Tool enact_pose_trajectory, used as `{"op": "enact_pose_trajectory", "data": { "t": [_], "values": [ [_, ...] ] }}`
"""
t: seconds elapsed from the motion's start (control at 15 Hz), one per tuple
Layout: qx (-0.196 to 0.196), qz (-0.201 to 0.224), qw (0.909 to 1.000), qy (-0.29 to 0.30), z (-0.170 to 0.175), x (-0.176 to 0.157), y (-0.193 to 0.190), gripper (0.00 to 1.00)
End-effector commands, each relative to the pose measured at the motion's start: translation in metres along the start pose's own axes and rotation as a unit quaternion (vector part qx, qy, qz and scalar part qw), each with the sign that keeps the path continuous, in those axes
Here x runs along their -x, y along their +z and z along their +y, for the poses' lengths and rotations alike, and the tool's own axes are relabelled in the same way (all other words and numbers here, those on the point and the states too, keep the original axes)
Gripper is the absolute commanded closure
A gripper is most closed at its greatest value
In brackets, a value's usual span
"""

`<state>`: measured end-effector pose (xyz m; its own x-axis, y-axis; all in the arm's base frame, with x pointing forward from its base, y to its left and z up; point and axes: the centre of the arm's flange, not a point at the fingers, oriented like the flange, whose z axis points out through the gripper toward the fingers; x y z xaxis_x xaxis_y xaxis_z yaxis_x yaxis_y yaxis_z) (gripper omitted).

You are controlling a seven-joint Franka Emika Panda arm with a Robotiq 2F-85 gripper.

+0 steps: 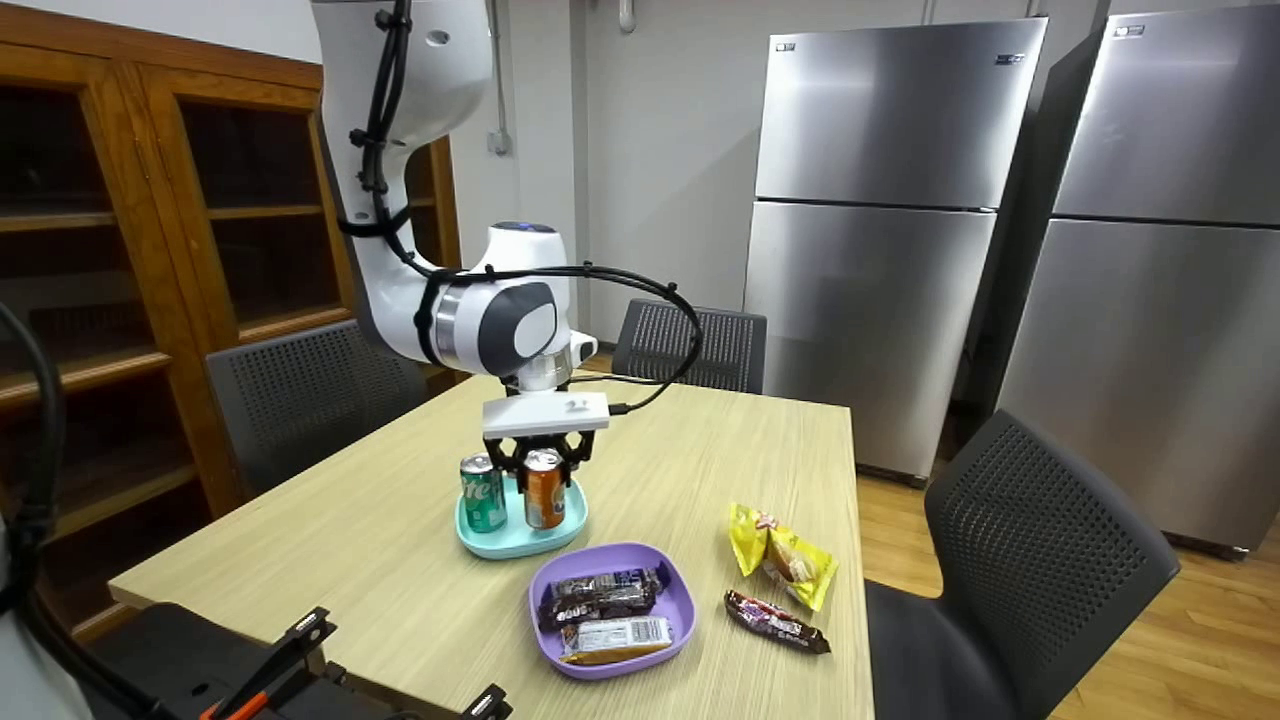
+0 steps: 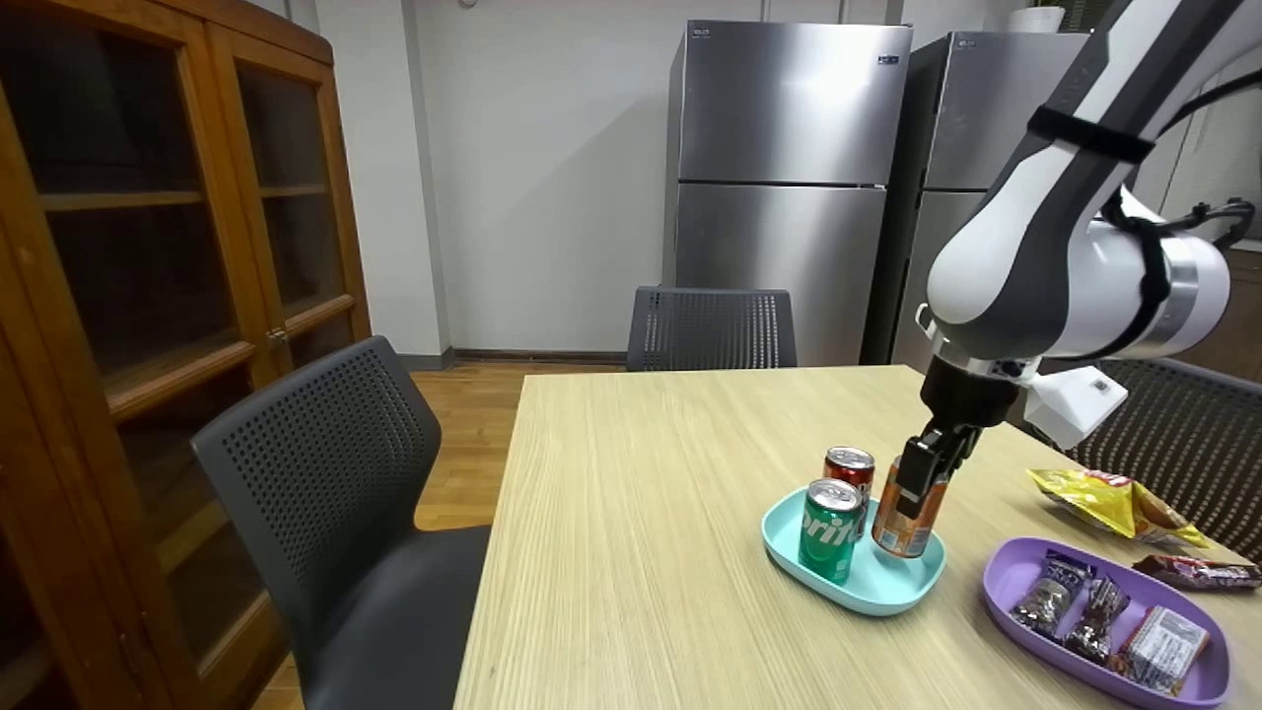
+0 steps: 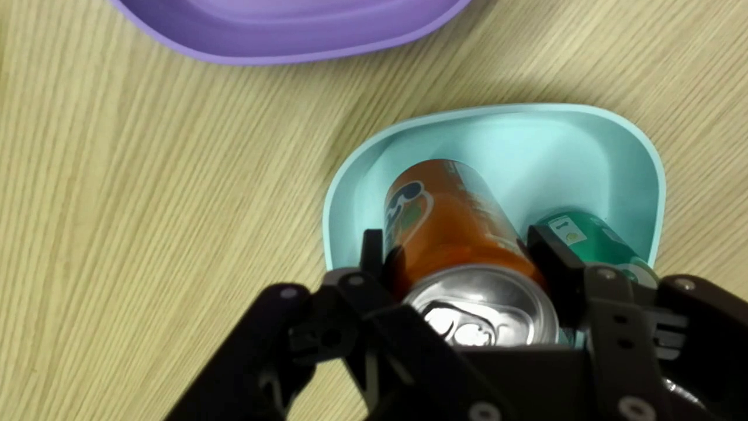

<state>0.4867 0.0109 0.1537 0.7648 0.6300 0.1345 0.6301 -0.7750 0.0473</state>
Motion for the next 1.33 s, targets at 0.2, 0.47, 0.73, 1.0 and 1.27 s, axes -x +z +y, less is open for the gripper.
{"op": "enact_pose_trajectory", "data": {
  "t": [0.2, 0.47, 0.73, 1.0, 1.27],
  "values": [
    [0.020, 0.004, 0.9998, -0.001, -0.002, -0.010, 0.014, 0.62],
    [0.025, 0.000, 0.9997, 0.000, -0.004, -0.009, 0.018, 0.44],
    [0.016, -0.007, 0.9998, 0.003, -0.004, -0.003, 0.006, 0.01],
    [0.005, -0.004, 1.0000, 0.006, -0.002, -0.001, -0.010, 0.00],
    [0.015, -0.006, 0.9997, 0.016, 0.002, 0.007, -0.030, 0.00]
  ]
}}
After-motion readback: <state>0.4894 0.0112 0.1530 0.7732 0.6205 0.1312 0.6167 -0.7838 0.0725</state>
